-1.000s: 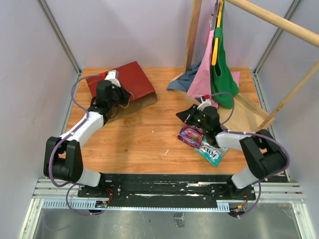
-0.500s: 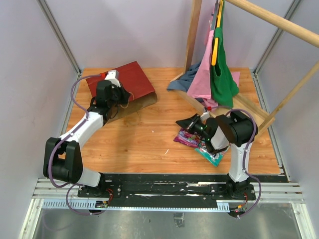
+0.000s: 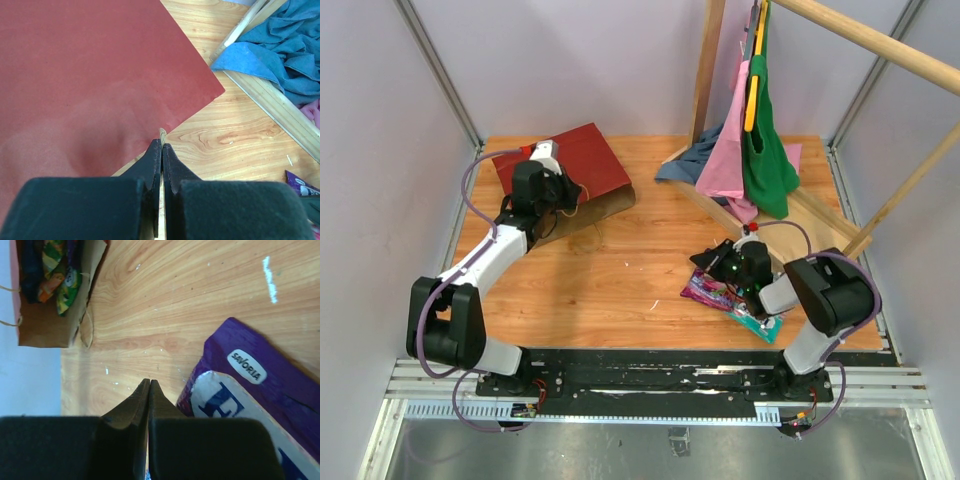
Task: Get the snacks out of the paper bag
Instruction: Adjust the snack at the center of the board, then take out the snack from the paper bag.
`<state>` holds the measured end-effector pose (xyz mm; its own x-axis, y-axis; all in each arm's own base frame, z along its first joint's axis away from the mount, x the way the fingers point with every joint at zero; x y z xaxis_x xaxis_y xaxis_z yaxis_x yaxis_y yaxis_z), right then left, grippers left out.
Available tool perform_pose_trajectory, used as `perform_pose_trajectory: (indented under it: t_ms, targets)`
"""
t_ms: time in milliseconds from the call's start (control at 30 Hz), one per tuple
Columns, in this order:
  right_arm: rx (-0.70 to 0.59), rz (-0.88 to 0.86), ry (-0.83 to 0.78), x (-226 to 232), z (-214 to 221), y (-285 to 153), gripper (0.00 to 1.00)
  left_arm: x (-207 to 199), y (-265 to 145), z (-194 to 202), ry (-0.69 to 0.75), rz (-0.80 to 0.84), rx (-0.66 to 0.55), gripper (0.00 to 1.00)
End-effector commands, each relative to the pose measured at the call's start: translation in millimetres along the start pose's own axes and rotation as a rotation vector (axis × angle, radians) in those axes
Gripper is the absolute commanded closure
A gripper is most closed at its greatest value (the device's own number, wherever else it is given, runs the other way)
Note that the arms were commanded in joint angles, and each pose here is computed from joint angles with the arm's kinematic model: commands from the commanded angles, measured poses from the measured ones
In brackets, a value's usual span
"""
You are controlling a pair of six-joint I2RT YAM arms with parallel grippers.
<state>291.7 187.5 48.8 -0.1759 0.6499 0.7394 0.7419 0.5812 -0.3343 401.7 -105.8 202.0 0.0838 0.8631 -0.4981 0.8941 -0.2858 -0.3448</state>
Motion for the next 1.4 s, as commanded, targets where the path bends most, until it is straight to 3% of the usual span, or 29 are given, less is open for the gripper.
perform_pose_trajectory:
  t_ms: [0,400,600,767,1033,1367]
  targets:
    - [0.027,0.178,-0.100,-30,3,-14,0.99,-10,-5,-16,0.007,0.035,-0.050,1.00]
    - [-0.062,0.089,-0.286,30,-60,-12,0.94,-12,-8,-17,0.007,0.048,-0.050,0.99]
    - [-0.071,0.174,-0.479,62,-71,-33,0.94,-14,-9,-19,0.006,0.056,-0.054,0.99]
    - [-0.037,0.207,-0.447,41,-42,-50,0.97,-16,-11,-20,0.008,0.063,-0.057,1.00]
    - [0.118,0.320,-0.331,-25,28,-73,0.99,-19,-14,-20,0.000,0.079,-0.059,0.99]
    - [-0.001,0.288,-0.426,16,-22,-76,0.95,-24,-19,-23,-0.004,0.097,-0.066,0.99]
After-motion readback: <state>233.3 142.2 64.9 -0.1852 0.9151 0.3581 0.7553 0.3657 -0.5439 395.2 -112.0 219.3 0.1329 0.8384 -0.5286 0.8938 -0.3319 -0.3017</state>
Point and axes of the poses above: each gripper's point midway between its finger pads, its own y axis out along the fingers, its own x axis along the line the jaws close on, z = x × y, the point moved 3 cm from there along -y, back along the fingers, and after that the axes turned 11 degrees about -y, right-handed, at the moved point
